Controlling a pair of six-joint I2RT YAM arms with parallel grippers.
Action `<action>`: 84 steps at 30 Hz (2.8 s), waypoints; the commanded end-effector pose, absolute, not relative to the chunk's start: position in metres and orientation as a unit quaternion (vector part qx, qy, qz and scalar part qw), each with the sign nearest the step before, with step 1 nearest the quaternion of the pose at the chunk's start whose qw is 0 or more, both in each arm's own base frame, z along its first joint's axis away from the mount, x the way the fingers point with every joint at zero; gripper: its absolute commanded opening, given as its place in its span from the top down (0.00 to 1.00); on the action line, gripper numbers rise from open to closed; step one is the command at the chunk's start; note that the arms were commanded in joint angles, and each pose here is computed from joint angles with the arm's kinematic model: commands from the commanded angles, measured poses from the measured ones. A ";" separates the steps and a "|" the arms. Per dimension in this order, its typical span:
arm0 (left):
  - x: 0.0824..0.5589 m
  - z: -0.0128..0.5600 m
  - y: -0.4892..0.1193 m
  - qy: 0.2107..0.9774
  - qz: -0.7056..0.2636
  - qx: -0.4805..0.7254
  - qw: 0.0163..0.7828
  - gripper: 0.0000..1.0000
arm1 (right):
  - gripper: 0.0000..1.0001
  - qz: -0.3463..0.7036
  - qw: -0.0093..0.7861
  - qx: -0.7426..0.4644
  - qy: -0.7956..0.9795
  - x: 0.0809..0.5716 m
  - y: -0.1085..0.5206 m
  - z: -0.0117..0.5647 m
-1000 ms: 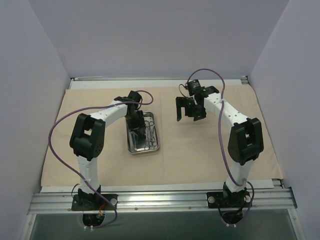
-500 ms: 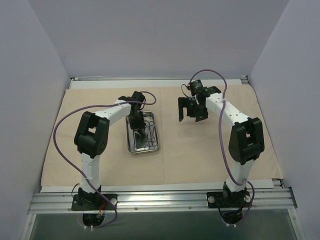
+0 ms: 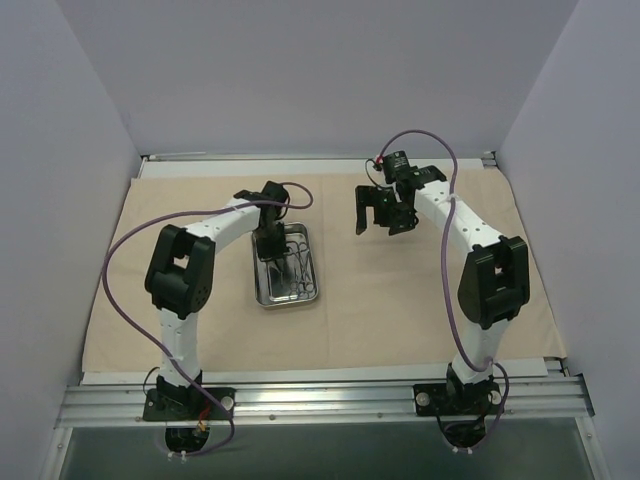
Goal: Open and lay out the surgical kit
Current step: Pick up the medical item from the container, then place the medical item in the surgical kit.
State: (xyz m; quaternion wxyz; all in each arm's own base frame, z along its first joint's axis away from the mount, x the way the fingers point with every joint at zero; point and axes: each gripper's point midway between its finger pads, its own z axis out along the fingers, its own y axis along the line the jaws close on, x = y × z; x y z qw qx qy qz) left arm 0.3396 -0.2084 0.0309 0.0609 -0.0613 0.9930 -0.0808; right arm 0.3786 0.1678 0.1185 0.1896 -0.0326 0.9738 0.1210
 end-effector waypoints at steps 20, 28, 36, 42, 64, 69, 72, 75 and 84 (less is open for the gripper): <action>0.298 0.285 -0.317 0.810 -0.557 0.064 0.174 0.98 | 0.14 0.542 0.305 -0.133 0.772 0.323 0.259 0.321; 0.277 0.312 -0.319 0.767 -0.617 0.065 0.167 0.98 | 0.26 0.613 0.294 -0.132 0.721 0.301 0.269 0.337; 0.263 0.332 -0.317 0.728 -0.657 0.082 0.178 0.98 | 0.30 0.618 0.291 -0.134 0.718 0.293 0.270 0.337; 0.256 0.337 -0.317 0.712 -0.675 0.089 0.172 0.98 | 0.38 0.632 0.281 -0.138 0.709 0.286 0.275 0.335; 0.252 0.343 -0.325 0.694 -0.695 0.107 0.151 0.98 | 0.73 0.662 0.251 -0.155 0.688 0.276 0.291 0.331; 0.254 0.340 -0.326 0.696 -0.694 0.109 0.146 0.94 | 1.00 0.661 0.252 -0.146 0.692 0.281 0.292 0.329; 0.259 0.332 -0.322 0.707 -0.683 0.101 0.154 0.57 | 1.00 0.641 0.248 -0.142 0.713 0.287 0.292 0.319; 0.273 0.320 -0.306 0.732 -0.651 0.083 0.183 0.43 | 1.00 0.548 0.238 -0.140 0.790 0.300 0.280 0.270; 0.298 0.255 -0.228 0.870 -0.411 0.086 0.258 0.40 | 1.00 0.094 0.249 -0.036 0.963 0.388 0.154 0.163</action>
